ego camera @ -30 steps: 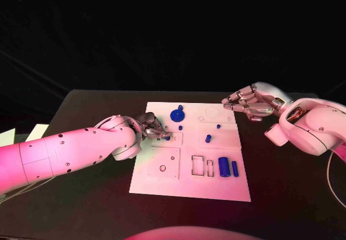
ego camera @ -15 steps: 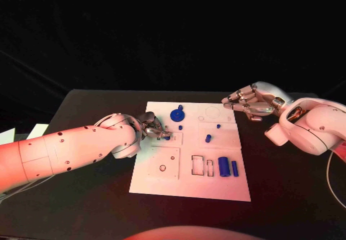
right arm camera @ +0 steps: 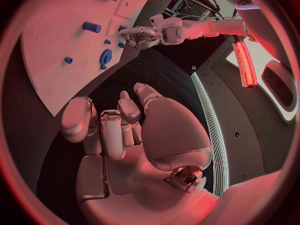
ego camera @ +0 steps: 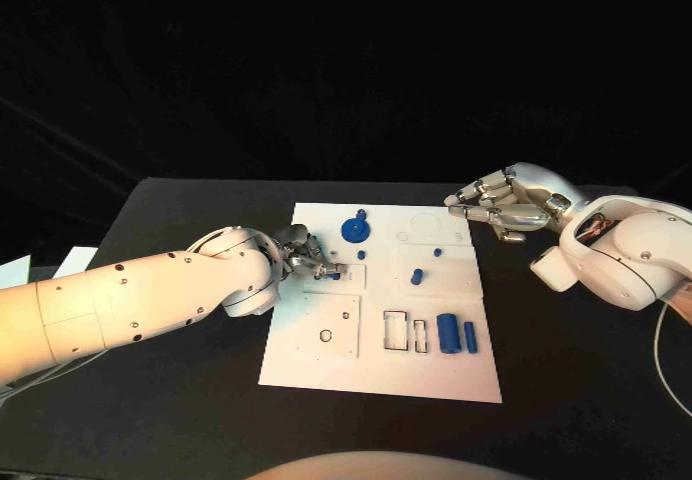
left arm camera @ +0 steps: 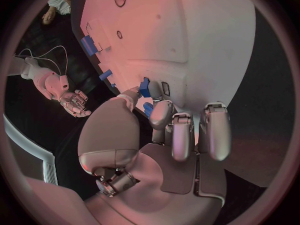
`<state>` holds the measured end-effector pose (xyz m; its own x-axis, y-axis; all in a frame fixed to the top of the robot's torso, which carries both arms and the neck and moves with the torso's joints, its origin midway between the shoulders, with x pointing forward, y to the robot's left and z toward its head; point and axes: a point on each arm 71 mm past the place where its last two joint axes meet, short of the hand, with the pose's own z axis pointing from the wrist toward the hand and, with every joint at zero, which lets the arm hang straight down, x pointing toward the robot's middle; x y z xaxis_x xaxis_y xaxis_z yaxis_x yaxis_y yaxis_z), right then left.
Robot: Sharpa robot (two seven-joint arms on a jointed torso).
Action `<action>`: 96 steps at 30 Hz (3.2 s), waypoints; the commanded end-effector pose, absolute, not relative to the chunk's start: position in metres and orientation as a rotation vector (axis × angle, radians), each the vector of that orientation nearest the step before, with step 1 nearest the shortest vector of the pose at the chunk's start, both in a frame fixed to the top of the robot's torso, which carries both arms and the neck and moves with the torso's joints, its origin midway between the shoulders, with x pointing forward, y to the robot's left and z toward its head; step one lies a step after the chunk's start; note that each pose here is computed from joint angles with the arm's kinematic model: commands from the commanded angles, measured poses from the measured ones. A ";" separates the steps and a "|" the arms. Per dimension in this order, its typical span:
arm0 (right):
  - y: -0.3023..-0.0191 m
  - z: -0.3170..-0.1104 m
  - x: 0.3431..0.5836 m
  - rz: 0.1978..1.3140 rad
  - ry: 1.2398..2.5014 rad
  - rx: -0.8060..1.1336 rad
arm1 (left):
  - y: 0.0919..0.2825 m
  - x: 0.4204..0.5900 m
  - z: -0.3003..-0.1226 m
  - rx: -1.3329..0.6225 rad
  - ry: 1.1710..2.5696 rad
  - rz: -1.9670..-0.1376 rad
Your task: Assemble the parts on the task board
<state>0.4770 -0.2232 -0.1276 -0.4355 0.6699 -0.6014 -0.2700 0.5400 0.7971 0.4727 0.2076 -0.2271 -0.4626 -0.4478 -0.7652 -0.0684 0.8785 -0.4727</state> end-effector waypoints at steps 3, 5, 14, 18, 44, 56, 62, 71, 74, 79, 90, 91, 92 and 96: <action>-0.222 -0.127 0.477 1.111 1.710 0.334 | 0.213 0.469 -0.237 -0.380 2.067 -0.402; -0.222 -0.127 0.477 1.111 1.710 0.334 | 0.213 0.469 -0.237 -0.382 2.066 -0.400; -0.222 -0.127 0.477 1.112 1.710 0.333 | 0.212 0.469 -0.237 -0.383 2.062 -0.405; -0.222 -0.127 0.477 1.112 1.710 0.333 | 0.211 0.469 -0.236 -0.383 2.058 -0.409; -0.221 -0.128 0.479 1.110 1.712 0.326 | 0.207 0.468 -0.226 -0.381 2.032 -0.440; -0.221 -0.128 0.479 1.108 1.712 0.322 | 0.205 0.467 -0.223 -0.383 2.012 -0.459; -0.221 -0.128 0.479 1.108 1.712 0.322 | 0.203 0.467 -0.222 -0.383 2.002 -0.471; -0.221 -0.128 0.480 1.108 1.714 0.321 | 0.200 0.468 -0.215 -0.385 1.986 -0.490; -0.221 -0.128 0.480 1.108 1.714 0.321 | 0.200 0.469 -0.212 -0.385 1.983 -0.489; -0.221 -0.129 0.480 1.108 1.715 0.321 | 0.201 0.470 -0.211 -0.384 1.985 -0.484; -0.221 -0.129 0.480 1.106 1.717 0.322 | 0.203 0.471 -0.211 -0.383 1.990 -0.477; -0.221 -0.129 0.480 1.106 1.717 0.322 | 0.203 0.471 -0.211 -0.381 1.989 -0.481; -0.221 -0.129 0.480 1.106 1.717 0.322 | 0.202 0.470 -0.210 -0.378 1.989 -0.485; -0.221 -0.129 0.480 1.106 1.716 0.322 | 0.201 0.470 -0.205 -0.388 1.990 -0.520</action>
<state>0.4801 -0.2219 -0.1285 -0.4344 0.6687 -0.6034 -0.2709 0.5419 0.7956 0.4709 0.2039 -0.2071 -0.4286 -0.4767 -0.7676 -0.0652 0.8636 -0.4999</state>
